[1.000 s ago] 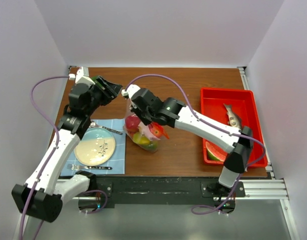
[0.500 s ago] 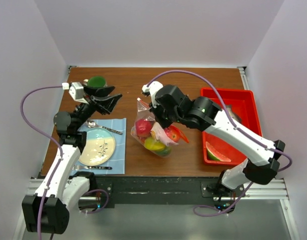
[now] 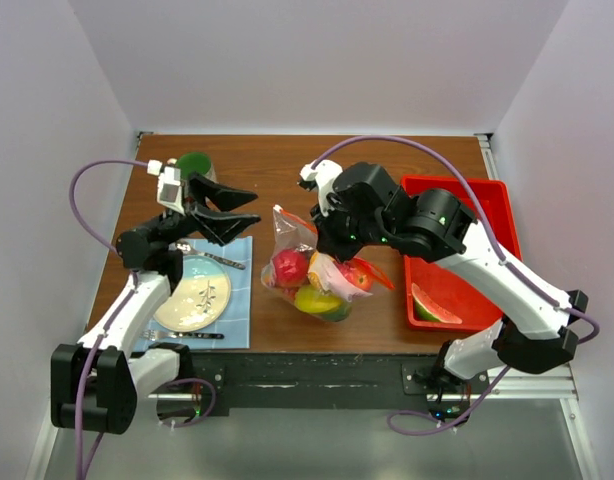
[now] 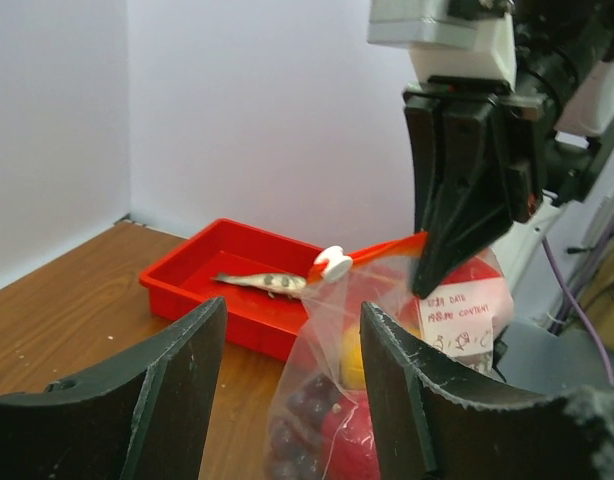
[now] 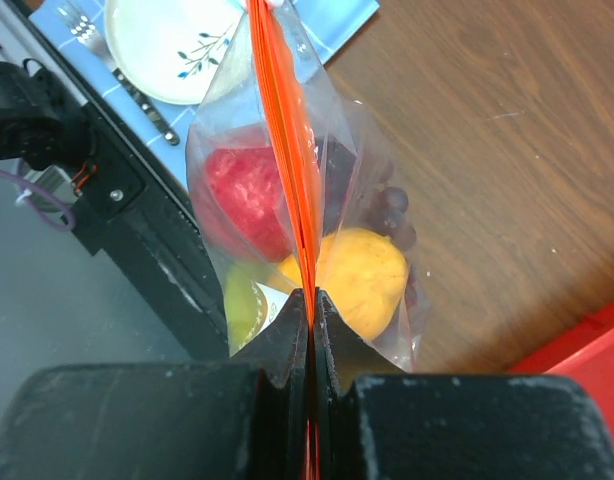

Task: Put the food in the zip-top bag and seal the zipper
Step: Adjust the zipper food storage bag at the center of the board.

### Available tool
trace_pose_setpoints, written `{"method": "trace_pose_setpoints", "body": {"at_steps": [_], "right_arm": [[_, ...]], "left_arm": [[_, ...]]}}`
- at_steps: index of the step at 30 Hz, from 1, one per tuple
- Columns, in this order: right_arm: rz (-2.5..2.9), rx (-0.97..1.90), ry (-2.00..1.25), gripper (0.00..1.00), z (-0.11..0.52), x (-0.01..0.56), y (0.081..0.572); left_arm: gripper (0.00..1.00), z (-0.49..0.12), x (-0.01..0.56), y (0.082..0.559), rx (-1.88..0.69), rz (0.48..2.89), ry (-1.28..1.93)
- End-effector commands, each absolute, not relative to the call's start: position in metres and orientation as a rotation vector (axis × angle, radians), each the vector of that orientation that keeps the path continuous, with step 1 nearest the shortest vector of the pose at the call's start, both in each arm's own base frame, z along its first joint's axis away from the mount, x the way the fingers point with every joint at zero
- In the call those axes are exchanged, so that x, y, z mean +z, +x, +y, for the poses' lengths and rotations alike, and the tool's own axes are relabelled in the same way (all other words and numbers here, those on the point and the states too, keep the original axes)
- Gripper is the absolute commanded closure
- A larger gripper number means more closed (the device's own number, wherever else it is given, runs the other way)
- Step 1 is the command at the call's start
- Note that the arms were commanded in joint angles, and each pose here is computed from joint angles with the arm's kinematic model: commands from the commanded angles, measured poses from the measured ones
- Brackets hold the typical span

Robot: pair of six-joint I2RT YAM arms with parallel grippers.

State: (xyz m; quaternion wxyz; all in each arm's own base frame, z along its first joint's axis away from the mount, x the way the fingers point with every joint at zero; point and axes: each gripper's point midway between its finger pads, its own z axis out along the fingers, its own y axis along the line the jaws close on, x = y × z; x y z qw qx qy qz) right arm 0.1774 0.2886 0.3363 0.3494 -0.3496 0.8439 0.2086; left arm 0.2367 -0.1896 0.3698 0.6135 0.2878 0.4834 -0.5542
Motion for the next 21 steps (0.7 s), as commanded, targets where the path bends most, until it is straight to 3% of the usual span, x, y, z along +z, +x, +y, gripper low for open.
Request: {"method": "trace_pose_setpoints", "body": {"at_steps": [1, 21], "right_arm": [[2.114, 0.648, -0.878, 1.00, 0.294, 0.368, 0.171], [2.101, 0.687, -0.893, 1.00, 0.303, 0.377, 0.171]], "left_arm": [[0.39, -0.198, 0.397, 0.199, -1.192, 0.876, 0.872], [0.41, -0.216, 0.405, 0.186, -1.256, 0.834, 0.943]]}}
